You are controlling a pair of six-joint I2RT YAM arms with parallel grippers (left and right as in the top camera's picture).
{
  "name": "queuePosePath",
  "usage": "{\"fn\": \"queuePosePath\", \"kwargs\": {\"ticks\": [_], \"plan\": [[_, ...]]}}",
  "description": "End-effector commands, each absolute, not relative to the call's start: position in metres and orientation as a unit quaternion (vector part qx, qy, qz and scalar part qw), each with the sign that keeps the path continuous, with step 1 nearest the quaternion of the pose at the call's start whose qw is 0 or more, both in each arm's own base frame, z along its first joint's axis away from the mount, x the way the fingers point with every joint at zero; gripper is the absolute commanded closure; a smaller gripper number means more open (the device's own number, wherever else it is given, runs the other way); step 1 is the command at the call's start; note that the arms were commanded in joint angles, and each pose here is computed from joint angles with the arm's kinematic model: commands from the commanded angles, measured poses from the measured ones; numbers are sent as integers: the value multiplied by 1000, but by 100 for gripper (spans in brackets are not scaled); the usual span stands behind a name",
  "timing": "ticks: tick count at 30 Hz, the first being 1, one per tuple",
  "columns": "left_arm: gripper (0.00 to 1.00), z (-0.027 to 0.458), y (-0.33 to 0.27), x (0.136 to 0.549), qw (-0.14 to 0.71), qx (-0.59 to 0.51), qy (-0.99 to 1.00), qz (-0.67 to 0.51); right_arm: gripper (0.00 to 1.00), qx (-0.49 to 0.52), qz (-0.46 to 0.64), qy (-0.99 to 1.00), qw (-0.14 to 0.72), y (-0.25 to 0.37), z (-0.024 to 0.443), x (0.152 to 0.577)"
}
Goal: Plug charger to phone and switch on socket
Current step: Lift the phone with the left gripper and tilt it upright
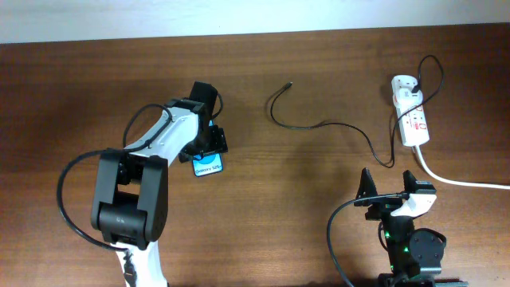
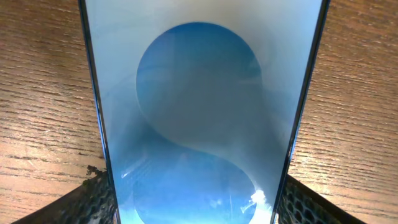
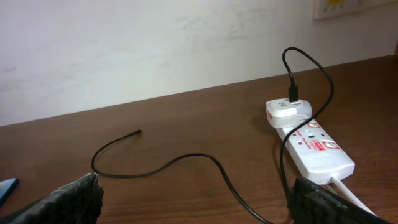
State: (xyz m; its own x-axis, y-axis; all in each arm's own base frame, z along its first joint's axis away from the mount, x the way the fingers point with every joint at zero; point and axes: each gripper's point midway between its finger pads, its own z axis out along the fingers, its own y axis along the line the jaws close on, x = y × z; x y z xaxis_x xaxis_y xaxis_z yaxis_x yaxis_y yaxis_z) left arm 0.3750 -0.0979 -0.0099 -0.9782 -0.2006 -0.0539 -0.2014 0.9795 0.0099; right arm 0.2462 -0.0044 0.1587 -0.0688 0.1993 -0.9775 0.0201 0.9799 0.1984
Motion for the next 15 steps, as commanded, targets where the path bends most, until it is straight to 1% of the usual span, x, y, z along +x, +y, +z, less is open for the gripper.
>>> {"fn": "queuePosePath", "kwargs": {"ticks": [1, 2, 3, 4, 11, 15], "plan": [[22, -73, -95, 320, -84, -105, 991, 22, 2, 71, 64, 729, 678, -3, 157, 246], [18, -73, -94, 321, -82, -105, 991, 24, 1, 71, 64, 729, 678, -3, 157, 246], [4, -73, -93, 321, -82, -106, 991, 24, 2, 71, 64, 729, 678, -3, 157, 246], [1, -73, -93, 323, -79, -106, 991, 25, 2, 71, 64, 729, 678, -3, 157, 246], [1, -75, -94, 336, -51, -105, 993, 21, 2, 71, 64, 729, 678, -3, 157, 246], [1, -75, -94, 336, -50, -145, 988, 23, 2, 71, 64, 729, 678, -3, 157, 246]]}}
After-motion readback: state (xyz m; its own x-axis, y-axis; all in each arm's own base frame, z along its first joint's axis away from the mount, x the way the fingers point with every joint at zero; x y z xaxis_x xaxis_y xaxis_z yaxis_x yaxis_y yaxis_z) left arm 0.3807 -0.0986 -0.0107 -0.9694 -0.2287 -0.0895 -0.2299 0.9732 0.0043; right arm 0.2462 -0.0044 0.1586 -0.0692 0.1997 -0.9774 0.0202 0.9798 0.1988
